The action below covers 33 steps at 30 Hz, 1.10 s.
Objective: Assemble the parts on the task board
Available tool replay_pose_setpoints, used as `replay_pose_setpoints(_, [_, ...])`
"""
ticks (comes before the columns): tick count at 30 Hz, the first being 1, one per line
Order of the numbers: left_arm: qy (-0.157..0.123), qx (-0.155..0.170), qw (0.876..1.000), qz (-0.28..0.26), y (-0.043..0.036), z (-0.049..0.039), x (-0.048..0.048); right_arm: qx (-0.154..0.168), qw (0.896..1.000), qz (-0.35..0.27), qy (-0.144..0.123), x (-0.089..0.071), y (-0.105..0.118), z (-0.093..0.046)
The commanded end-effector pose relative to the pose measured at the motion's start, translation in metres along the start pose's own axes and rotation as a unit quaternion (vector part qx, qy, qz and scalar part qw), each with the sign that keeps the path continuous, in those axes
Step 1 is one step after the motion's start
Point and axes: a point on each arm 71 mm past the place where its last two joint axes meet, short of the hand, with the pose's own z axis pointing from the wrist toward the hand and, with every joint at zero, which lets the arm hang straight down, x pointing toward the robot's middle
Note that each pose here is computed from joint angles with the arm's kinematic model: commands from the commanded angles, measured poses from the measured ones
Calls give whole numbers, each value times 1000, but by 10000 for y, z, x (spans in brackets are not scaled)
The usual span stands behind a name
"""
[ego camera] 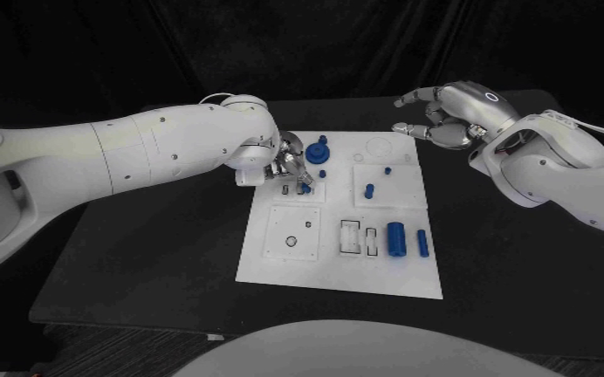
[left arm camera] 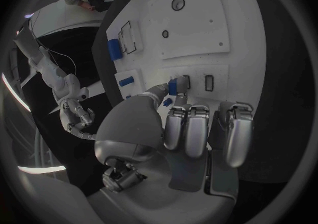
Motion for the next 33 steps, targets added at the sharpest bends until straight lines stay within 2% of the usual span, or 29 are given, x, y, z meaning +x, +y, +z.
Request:
replay_pose_setpoints(1, [-5, 10, 1000, -4, -9, -5, 10, 8, 1000, 0, 4, 12, -17, -9])
replay_pose_setpoints(15, [-9, 4, 1000, -11, 96, -41, 0, 12, 1000, 1, 9, 26, -29, -19])
replay_pose_setpoints(33, [-5, -3, 1000, -12, 159, -41, -1, 14, 1000, 1, 14, 46, -38, -21])
